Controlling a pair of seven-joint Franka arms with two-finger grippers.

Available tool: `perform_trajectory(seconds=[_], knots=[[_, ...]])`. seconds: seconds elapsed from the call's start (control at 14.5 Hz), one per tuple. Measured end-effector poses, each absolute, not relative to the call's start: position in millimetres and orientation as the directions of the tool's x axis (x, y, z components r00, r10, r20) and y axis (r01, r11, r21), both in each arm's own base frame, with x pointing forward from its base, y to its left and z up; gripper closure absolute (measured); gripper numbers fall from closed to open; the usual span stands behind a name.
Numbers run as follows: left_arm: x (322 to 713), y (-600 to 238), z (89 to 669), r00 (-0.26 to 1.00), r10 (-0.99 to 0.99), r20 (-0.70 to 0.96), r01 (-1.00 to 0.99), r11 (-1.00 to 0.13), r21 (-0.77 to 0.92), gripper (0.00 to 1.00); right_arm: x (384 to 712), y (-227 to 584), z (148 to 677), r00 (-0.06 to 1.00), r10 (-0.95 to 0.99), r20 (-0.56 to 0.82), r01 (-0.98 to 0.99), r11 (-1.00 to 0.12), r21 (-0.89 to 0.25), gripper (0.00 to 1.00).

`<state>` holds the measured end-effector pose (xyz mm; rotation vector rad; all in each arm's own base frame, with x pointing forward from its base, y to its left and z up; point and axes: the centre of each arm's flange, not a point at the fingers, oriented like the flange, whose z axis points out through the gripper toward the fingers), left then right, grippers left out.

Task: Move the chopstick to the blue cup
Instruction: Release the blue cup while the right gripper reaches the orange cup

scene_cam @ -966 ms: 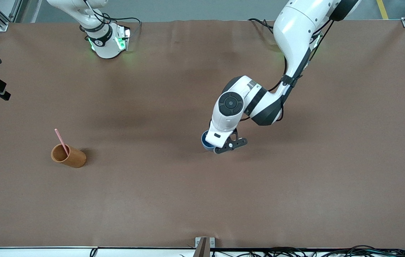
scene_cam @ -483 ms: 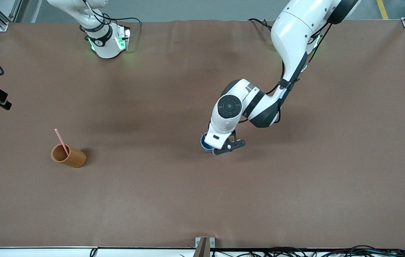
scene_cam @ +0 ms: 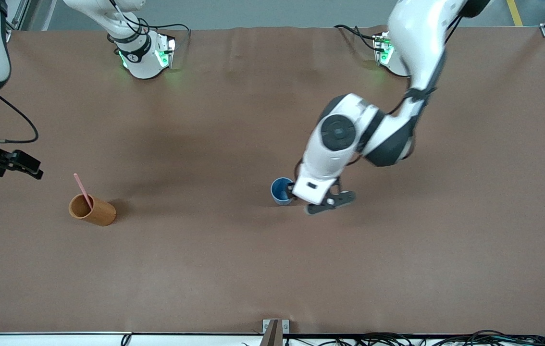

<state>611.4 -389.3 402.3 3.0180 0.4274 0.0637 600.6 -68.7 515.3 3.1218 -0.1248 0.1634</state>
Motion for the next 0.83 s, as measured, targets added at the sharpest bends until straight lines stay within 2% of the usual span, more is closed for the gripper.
perform_trajectory(seconds=[0.07,0.14,0.55,0.83], knots=[[619.5,-357.4,431.8,0.968,0.248,0.034,0.244,-0.966,0.086,0.01,605.4,-68.0,504.9,0.992,-0.077,0.1,-0.079,-0.997,0.01,0.0],[625.3,-324.6,459.4,0.977,0.208,0.038,0.205,-0.976,0.074,0.0,610.4,-67.3,494.2,0.992,-0.076,0.097,-0.077,-0.997,0.01,0.0],[626.9,-168.8,566.9,0.995,-0.083,0.053,-0.086,-0.995,0.046,0.0,637.4,-61.7,426.5,0.995,-0.063,0.082,-0.064,-0.998,0.017,0.0],[596.0,-103.1,623.6,0.976,-0.211,0.052,-0.213,-0.977,0.023,0.0,642.8,-60.1,396.0,0.997,-0.059,0.057,-0.061,-0.998,0.019,0.02]])
